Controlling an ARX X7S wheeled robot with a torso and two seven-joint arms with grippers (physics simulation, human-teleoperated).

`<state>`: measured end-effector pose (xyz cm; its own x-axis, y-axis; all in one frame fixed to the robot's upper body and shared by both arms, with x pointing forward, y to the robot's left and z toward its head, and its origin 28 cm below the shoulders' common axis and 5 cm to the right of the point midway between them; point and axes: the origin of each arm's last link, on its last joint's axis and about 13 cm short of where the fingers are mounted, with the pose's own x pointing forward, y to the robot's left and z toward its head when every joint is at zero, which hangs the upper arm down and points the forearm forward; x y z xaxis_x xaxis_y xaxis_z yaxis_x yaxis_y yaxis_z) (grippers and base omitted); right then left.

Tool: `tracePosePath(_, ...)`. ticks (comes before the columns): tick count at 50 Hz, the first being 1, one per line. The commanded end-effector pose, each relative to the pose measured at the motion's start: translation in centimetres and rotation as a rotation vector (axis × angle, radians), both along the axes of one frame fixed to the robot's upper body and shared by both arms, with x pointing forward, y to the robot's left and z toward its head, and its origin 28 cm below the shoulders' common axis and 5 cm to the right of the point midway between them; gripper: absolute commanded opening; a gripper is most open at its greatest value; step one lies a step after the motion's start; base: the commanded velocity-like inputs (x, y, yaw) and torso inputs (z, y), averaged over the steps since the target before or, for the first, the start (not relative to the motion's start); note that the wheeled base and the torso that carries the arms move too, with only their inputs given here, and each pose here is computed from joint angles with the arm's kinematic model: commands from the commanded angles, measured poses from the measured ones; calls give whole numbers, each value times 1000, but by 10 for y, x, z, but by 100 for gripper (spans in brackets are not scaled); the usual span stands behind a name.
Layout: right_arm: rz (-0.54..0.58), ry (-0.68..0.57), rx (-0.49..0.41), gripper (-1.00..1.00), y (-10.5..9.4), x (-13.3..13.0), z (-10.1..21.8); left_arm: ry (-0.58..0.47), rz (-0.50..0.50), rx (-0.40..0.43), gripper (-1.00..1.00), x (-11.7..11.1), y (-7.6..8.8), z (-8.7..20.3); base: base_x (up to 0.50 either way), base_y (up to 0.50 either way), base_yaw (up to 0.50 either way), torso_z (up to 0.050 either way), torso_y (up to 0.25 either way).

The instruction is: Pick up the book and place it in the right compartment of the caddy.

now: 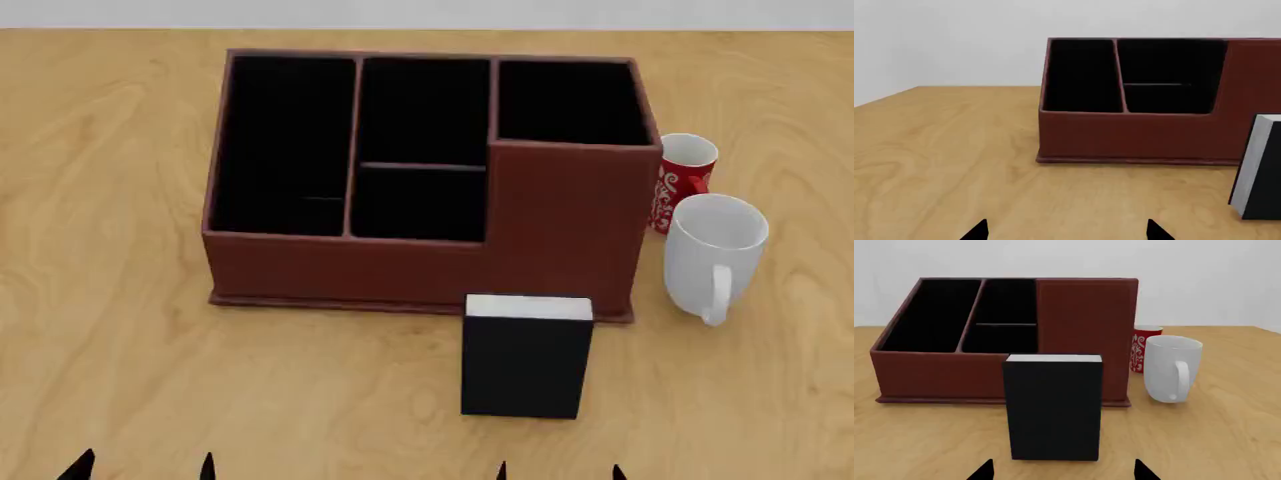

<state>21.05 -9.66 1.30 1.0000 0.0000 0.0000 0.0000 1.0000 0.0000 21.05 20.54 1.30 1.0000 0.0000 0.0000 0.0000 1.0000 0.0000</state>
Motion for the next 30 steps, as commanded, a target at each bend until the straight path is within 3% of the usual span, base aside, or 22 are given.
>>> tracePosePath(1,0,0,0,100,-2,0,0,0,0,0,100,0,0,0,0,0,-3,50,0)
tracePosePath(7,-4,-19,-11,100,0,0,2,-21,-6,-7,100,1,0,0,0,0,0,50,0)
tracePosePath(11,-5,-37,-26,100,0,3,7,-51,-2,-52,100,2,0,18,0,0,0,50,0)
tracePosePath(21,1,-221,-135,100,-11,11,98,-219,12,-29,100,22,0,90,0,0,0,50,0)
tracePosePath(26,5,-234,-164,100,-16,17,111,-245,26,-25,100,38,-1,96,0,0,0,50,0)
tracePosePath(30,45,-198,-167,100,-16,23,102,-289,11,50,100,39,0,86,0,-42,0,50,0)
